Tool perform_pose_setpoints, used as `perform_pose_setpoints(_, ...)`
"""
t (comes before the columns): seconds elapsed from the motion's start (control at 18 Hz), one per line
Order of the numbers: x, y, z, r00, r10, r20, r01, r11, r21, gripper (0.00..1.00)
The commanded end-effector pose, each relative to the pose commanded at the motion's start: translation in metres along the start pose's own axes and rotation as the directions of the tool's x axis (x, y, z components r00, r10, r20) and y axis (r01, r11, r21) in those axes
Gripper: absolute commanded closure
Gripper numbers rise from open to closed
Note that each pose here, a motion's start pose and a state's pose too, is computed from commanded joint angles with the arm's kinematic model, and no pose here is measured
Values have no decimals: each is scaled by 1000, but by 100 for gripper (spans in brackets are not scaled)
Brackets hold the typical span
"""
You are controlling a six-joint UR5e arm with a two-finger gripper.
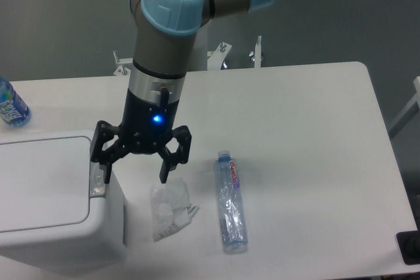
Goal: Open the trash can
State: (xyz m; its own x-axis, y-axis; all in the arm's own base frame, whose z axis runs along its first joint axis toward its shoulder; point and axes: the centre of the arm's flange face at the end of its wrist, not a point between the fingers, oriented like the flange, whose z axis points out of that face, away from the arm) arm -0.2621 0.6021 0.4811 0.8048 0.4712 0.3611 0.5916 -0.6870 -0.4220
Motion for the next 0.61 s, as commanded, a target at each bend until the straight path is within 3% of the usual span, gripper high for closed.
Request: perform_pose_setpoints(0.61, -1, 0, 4, 1000, -1, 0, 1, 1000, -6, 0)
